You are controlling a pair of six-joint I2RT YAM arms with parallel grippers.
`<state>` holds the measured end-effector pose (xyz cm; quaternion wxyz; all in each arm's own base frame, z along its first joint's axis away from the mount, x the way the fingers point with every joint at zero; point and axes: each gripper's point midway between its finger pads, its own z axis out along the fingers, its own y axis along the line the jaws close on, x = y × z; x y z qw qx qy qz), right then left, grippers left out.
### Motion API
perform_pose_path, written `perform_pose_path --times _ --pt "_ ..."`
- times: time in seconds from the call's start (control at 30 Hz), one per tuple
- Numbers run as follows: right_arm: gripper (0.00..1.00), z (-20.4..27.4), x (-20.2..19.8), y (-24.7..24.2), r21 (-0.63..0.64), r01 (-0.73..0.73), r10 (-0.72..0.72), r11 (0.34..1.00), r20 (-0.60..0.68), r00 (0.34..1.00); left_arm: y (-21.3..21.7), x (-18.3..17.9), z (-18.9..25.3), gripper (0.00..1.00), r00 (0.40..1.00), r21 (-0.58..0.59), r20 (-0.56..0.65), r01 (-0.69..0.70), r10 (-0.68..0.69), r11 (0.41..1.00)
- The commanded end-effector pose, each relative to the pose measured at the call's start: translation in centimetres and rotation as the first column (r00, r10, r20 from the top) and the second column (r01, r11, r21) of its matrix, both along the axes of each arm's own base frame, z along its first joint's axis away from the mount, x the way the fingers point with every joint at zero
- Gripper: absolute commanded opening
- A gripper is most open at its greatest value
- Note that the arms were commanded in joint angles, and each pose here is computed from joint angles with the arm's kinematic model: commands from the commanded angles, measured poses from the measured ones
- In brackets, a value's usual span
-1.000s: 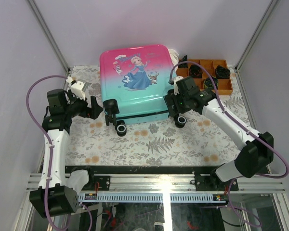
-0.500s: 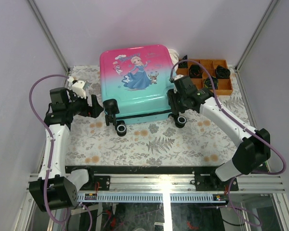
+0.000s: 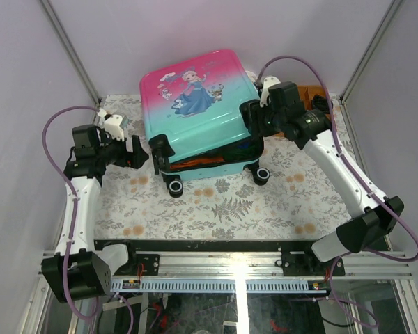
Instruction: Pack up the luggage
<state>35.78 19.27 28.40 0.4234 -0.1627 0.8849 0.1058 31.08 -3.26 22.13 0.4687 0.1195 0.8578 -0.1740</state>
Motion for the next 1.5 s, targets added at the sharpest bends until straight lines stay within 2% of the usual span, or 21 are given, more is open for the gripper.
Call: perform_pose_path --times 0.0,0.1,0.2,0.3,0.4,0.5,0.63,0.87,1.0,1.23,1.47 --pt "0.00 0.8 1.1 -3.1 0.068 -0.003 0.003 0.998 0.006 1.000 0.9 1.6 0.9 0.89 0.998 0.054 0.055 0.006 -0.009 0.999" --pt "0.00 -2.4 0.7 -3.5 0.063 -0.017 0.022 0.998 -0.065 0.998 0.8 1.8 -0.4 0.90 0.997 0.077 0.030 0.063 -0.066 0.995" --pt "0.00 -4.2 -0.9 -2.3 0.119 -0.073 0.089 0.990 -0.131 0.987 1.0 2.2 -1.7 0.90 0.990 0.114 0.025 0.135 -0.139 0.984" --pt "0.00 -3.9 -2.2 -0.9 0.194 -0.124 0.156 0.973 -0.160 0.975 1.8 2.7 -3.3 0.87 0.972 0.165 0.019 0.228 -0.234 0.960" --pt "0.00 -2.1 -3.1 0.0 0.255 -0.167 0.205 0.952 -0.134 0.970 2.2 2.7 -4.4 0.83 0.934 0.171 0.011 0.349 -0.356 0.922" --pt "0.00 -1.4 -3.7 0.3 0.282 -0.173 0.220 0.944 -0.142 0.965 3.1 4.0 -4.7 0.79 0.905 0.205 0.048 0.406 -0.423 0.891" --pt "0.00 -4.2 -3.3 -0.8 0.208 -0.138 0.178 0.968 -0.188 0.966 3.3 5.3 -5.8 0.77 0.849 0.267 0.097 0.481 -0.520 0.835" --pt "0.00 -7.2 -2.4 -2.3 0.145 -0.100 0.132 0.984 -0.238 0.962 2.7 7.5 -8.0 0.71 0.800 0.244 0.151 0.539 -0.581 0.806" --pt "0.00 -7.6 -2.2 -2.6 0.127 -0.095 0.125 0.987 -0.250 0.960 2.5 8.6 -8.8 0.69 0.766 0.243 0.188 0.570 -0.614 0.785" --pt "0.00 -7.6 -2.0 -2.8 0.113 -0.091 0.118 0.989 -0.261 0.958 1.1 10.4 -9.4 0.59 0.701 0.220 0.253 0.629 -0.666 0.746" --pt "0.00 -7.8 -2.1 -2.9 0.105 -0.090 0.115 0.990 -0.272 0.955 -0.8 12.1 -10.3 0.51 0.673 0.254 0.259 0.645 -0.693 0.721"
